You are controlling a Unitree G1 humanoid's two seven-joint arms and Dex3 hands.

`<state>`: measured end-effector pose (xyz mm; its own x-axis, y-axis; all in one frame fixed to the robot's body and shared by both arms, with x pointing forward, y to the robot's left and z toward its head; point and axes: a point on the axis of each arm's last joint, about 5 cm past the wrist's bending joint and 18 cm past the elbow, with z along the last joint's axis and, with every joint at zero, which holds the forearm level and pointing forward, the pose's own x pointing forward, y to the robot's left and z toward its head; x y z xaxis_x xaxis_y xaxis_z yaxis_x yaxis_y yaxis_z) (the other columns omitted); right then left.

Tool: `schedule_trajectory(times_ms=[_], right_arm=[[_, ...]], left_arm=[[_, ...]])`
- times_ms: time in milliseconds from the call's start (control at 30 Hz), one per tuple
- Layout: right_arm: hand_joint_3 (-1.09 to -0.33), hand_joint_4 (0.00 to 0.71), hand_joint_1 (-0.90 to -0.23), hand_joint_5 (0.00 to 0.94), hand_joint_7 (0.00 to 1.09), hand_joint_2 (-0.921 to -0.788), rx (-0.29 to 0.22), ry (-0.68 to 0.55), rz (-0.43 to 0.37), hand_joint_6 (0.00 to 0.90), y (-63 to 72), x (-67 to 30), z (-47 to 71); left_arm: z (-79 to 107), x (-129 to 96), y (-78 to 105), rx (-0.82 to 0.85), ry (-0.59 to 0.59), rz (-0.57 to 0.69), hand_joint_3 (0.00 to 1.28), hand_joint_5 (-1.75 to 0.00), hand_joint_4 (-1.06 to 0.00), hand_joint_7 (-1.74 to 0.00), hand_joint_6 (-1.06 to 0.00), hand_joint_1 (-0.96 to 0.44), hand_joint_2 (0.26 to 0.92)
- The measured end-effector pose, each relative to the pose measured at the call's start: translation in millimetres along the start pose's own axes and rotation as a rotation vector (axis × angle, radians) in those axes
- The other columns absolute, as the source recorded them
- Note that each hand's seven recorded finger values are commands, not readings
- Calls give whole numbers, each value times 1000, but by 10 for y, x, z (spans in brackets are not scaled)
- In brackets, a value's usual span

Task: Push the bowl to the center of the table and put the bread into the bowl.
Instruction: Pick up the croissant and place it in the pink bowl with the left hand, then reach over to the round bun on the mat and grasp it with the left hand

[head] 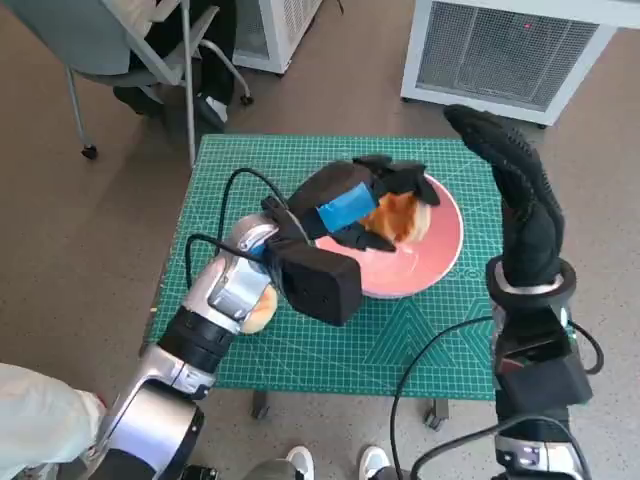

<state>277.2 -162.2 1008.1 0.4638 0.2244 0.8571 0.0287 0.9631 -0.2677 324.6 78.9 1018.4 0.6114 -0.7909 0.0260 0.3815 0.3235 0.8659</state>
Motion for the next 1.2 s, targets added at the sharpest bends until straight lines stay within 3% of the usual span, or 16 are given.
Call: schedule_trajectory(times_ms=[100, 333, 733, 1000, 1200], right_arm=[[-745, 274, -577, 1, 671, -921, -5, -2, -5, -1, -7, 3, 9], [-747, 274, -583, 1, 671, -921, -17, -1, -5, -1, -9, 3, 12], [-748, 274, -573, 1, 664, -921, -17, 3, -4, -1, -1, 2, 11], [-749, 274, -570, 1, 663, -921, -6, 11, -15, -1, -7, 0, 10], [-748, 274, -574, 1, 663, -921, 3, 9, -13, -1, -13, -2, 12]], left_arm=[[-13, -8, 20, 9, 26, -89, 109, -82, -121, -145, -223, -167, 921], [-16, -63, 109, 31, 74, -172, 88, -7, -59, -58, -194, -296, 921], [11, -382, 308, 77, -38, -7, 63, -17, -93, -61, -238, -323, 921], [-84, -838, 449, 75, -60, 122, 37, -44, -178, -92, -311, -280, 917], [-88, -1185, 539, 85, -11, 170, 24, -56, -232, -110, -346, -246, 917]])
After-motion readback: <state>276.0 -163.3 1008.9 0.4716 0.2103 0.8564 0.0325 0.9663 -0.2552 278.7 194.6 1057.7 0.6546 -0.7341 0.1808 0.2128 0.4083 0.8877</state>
